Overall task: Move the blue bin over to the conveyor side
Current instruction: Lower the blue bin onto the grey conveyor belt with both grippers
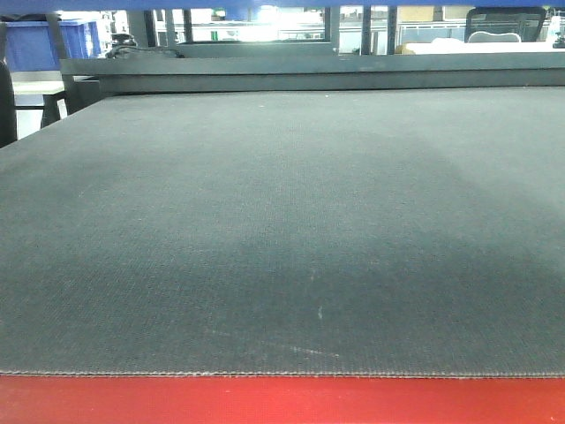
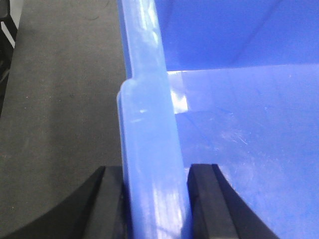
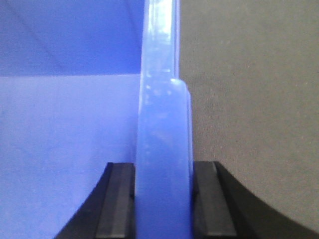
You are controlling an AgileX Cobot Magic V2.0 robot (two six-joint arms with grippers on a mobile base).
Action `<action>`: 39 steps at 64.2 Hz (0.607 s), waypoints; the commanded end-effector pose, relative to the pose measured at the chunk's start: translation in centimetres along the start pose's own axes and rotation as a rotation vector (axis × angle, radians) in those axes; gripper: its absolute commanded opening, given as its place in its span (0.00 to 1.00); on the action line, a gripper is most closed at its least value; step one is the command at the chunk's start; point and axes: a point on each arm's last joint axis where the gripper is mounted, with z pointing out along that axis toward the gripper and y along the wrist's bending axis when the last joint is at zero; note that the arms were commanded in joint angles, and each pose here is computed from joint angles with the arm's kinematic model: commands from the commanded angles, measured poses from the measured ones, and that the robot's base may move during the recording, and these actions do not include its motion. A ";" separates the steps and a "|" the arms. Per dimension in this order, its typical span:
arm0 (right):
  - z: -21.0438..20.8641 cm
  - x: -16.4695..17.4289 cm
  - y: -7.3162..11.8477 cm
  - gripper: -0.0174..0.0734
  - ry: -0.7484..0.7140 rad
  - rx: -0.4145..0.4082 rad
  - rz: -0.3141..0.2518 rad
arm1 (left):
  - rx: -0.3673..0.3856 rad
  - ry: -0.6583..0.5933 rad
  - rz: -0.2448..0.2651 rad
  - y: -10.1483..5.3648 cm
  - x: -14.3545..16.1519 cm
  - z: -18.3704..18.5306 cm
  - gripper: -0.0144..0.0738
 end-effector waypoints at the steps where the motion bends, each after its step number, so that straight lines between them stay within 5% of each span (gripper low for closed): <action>1: 0.9 -0.7 -0.4 0.09 -0.059 0.047 -0.029 | -0.025 -0.069 0.023 0.2 -1.0 0.6 0.14; 24: 8.7 3.1 -0.8 0.09 0.068 0.060 -0.049 | -0.041 0.120 0.016 0.9 2.1 8.5 0.14; 39: 12.8 5.9 -1.0 0.09 0.046 0.043 -0.064 | -0.037 0.111 0.007 1.4 5.6 13.6 0.14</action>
